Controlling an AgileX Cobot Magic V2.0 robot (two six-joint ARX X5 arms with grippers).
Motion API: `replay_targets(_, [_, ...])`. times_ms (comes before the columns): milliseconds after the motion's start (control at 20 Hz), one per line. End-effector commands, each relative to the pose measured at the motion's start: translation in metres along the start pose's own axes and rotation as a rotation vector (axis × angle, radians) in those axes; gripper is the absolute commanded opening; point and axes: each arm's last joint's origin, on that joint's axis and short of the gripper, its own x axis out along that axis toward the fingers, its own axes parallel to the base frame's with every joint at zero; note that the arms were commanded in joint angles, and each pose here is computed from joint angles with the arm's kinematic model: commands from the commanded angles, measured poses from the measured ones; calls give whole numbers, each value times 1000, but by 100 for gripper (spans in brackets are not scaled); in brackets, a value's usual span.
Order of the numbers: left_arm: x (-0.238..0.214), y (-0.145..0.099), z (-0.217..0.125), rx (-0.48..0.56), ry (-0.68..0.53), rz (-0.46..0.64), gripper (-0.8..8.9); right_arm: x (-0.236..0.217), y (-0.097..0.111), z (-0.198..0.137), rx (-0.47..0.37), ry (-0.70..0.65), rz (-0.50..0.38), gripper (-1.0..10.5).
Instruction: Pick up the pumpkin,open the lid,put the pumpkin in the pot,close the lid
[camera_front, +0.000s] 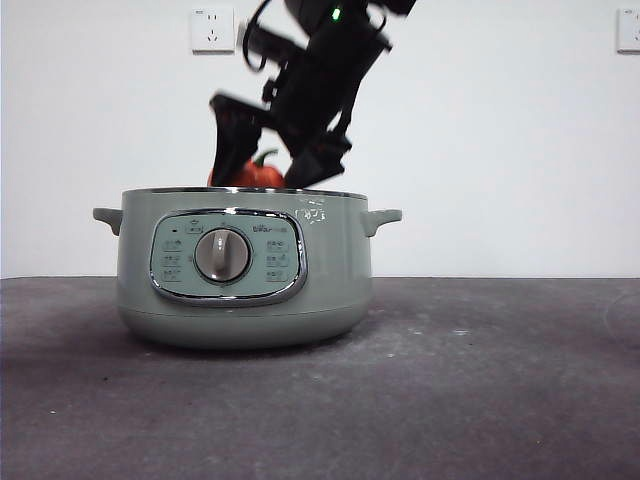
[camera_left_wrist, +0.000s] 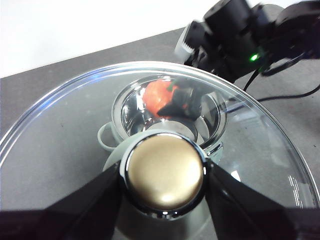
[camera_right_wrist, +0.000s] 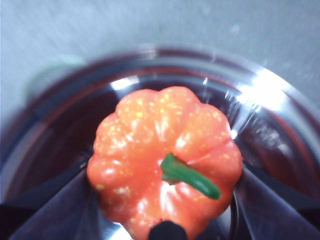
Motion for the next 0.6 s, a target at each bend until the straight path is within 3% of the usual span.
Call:
replay_targets(50, [-8, -1, 5, 3, -59, 5, -9, 18, 4, -10, -58, 40, -18, -12])
replay_targets(600, [-8, -1, 4, 2, -49, 0, -9, 38, 11, -34, -95, 204, 2, -11])
